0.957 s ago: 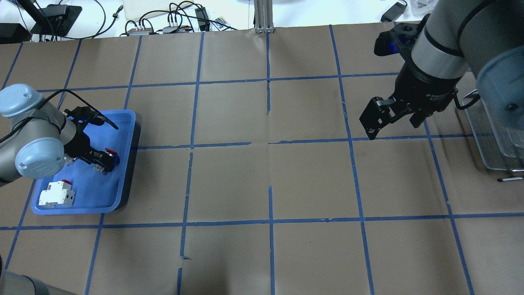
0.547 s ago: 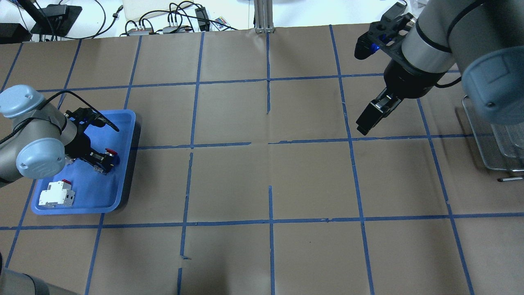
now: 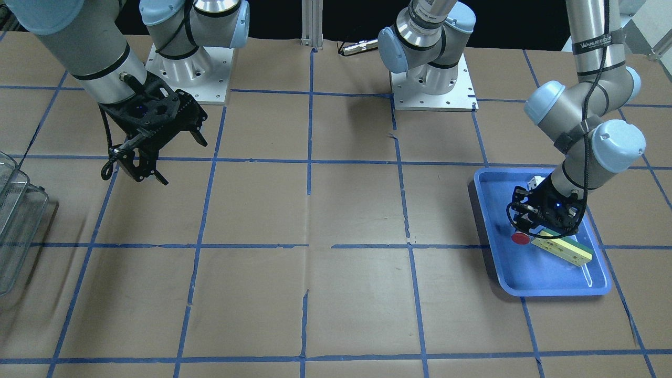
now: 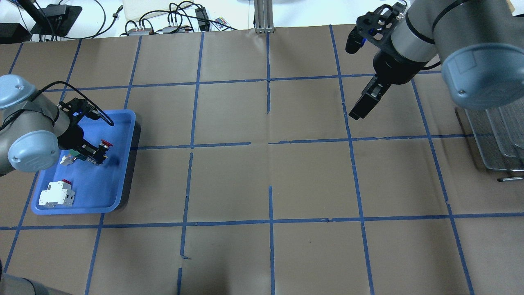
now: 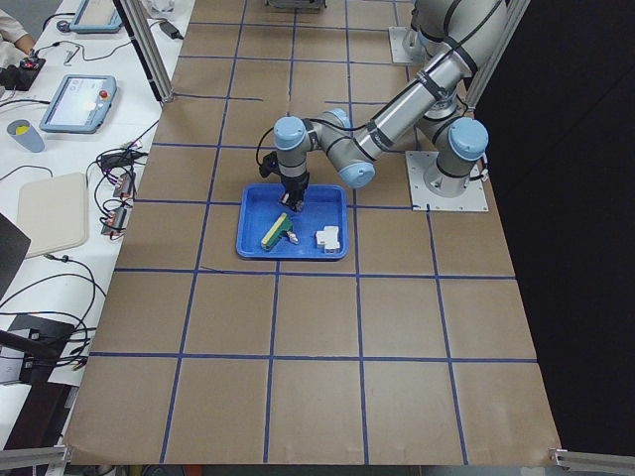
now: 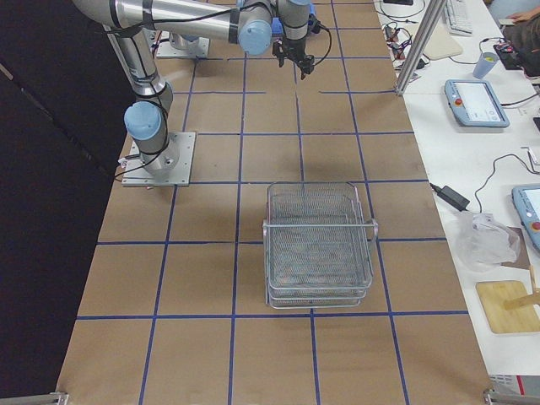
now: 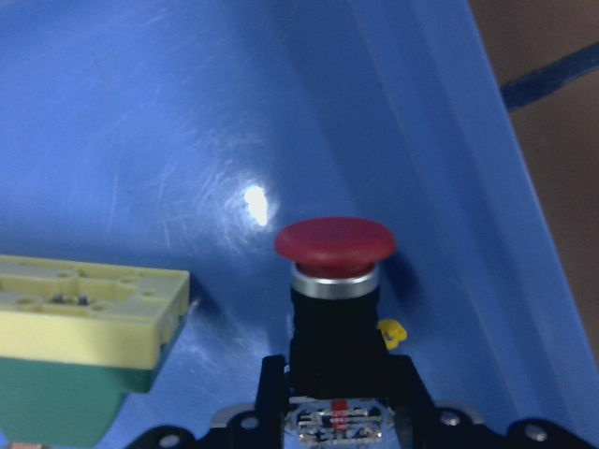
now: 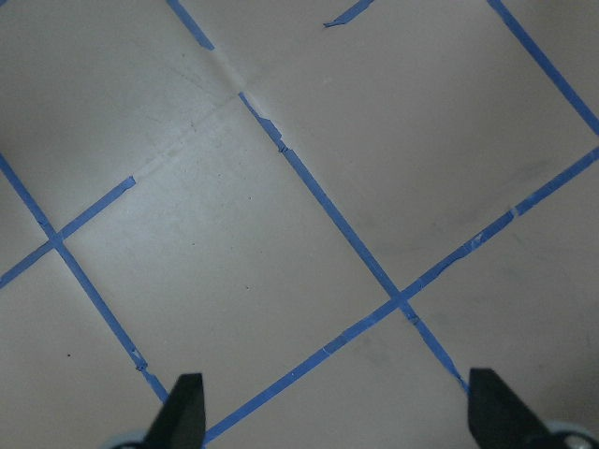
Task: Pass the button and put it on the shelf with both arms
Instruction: 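Lift the red button and carry it toward the right gripper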
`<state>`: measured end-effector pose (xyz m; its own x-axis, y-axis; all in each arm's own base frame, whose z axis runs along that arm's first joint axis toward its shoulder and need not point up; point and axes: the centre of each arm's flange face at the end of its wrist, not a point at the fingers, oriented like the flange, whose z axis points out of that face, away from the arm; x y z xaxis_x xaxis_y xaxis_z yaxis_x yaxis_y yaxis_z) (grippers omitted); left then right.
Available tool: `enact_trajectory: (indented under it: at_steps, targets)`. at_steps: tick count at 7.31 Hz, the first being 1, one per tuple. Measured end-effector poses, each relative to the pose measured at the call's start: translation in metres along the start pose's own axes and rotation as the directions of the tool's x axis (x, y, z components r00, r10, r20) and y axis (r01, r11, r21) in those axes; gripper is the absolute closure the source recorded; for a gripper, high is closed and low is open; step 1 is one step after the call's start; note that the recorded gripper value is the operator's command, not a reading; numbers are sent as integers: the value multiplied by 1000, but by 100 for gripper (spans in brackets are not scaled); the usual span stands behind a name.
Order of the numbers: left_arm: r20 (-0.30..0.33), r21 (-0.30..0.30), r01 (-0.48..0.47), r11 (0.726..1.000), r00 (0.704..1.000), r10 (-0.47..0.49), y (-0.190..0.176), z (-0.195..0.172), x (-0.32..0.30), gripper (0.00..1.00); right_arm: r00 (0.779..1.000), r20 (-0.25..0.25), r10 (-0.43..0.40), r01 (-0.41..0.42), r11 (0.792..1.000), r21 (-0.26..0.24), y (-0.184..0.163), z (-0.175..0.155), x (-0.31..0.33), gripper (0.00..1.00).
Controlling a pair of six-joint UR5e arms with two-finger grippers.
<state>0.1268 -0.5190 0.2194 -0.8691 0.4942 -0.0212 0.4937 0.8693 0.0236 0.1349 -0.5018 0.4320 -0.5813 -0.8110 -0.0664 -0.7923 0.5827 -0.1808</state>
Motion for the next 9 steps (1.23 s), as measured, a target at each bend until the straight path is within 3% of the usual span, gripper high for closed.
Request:
enact_trajectory:
  at_steps: [2, 4, 6, 9]
  targets:
    - [34, 52, -138, 989, 990, 136, -47, -26, 27, 100, 1000, -4, -13, 13, 1000, 5, -1, 0, -3, 0]
    - [69, 77, -303, 950, 952, 298, -98, -49, 73, 100, 1000, -4, -29, 29, 1000, 11, 1, 0, 0, 0]
    - [75, 59, -568, 821, 822, 564, -139, -73, 133, 100, 995, 5, -103, 102, 993, 58, 1, -1, 9, 0]
    - [36, 90, -771, 630, 635, 772, -191, -117, 229, 100, 979, 43, -197, 188, 969, 163, 12, 3, 36, 0]
